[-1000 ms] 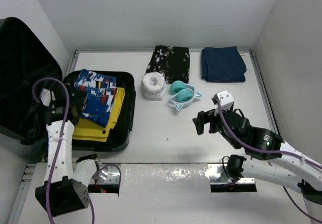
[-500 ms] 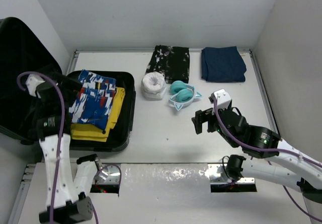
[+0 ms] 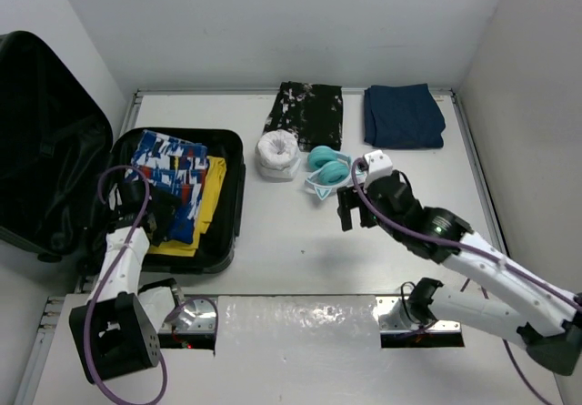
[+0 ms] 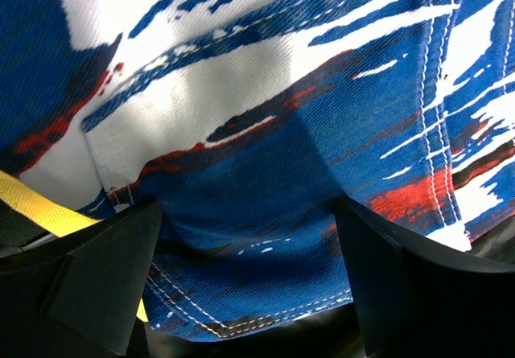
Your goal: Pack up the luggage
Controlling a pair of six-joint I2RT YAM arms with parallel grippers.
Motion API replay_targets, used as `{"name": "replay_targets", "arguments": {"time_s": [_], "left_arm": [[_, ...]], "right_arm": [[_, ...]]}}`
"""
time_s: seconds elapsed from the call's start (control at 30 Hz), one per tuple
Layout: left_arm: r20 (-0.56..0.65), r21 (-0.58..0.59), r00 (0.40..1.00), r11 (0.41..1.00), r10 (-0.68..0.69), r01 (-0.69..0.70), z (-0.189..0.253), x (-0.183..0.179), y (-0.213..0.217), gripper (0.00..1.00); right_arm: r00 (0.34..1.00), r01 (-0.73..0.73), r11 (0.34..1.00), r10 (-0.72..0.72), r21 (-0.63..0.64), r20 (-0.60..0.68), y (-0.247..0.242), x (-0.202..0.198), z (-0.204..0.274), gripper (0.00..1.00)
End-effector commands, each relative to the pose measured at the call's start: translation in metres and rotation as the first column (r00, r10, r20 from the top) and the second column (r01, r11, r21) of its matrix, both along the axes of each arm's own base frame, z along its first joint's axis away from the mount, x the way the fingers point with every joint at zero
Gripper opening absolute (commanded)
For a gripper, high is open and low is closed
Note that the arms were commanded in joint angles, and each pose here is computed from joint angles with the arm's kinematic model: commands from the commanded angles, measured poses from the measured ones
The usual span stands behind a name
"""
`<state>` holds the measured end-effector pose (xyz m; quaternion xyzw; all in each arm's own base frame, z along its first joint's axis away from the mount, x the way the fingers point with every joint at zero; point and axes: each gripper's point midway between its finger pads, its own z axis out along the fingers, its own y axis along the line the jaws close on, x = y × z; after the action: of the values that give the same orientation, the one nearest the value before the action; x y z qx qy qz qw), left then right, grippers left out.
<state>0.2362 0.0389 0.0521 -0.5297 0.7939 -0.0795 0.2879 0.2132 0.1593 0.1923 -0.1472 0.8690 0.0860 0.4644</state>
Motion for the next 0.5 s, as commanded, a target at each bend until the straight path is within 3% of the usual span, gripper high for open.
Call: {"name": "replay_targets", "arguments": {"time_s": [0.0,0.2,0.33,0.47], "left_arm": [[0.074,-0.083,0.996,0.995,-0.057,0.063,0.003,0.022,-0.017,0.88],[0.166,0.022,0.979,0.993,-0.117,0.115,0.074,0.044,-0.005,0.98],[0.314,0.173,0.943,0.983,-0.114,0.061,0.159,0.056,0.014,1.0],[0.331,0.223,0.938,0.974,-0.102,0.027,0.176,0.068,0.027,1.0]], "right_arm": [[0.99,-0.085,0.99,0.097,0.114,-0.107,0.024,0.011,-0.028,0.99],[0.971,-0.052,0.996,0.068,0.076,-0.229,0.017,0.039,-0.062,0.99],[0.972,0.026,0.997,-0.006,0.079,-0.236,-0.001,0.071,-0.055,0.99],[0.963,0.066,0.997,-0.055,0.033,-0.264,-0.015,0.098,-0.054,0.99]]}}
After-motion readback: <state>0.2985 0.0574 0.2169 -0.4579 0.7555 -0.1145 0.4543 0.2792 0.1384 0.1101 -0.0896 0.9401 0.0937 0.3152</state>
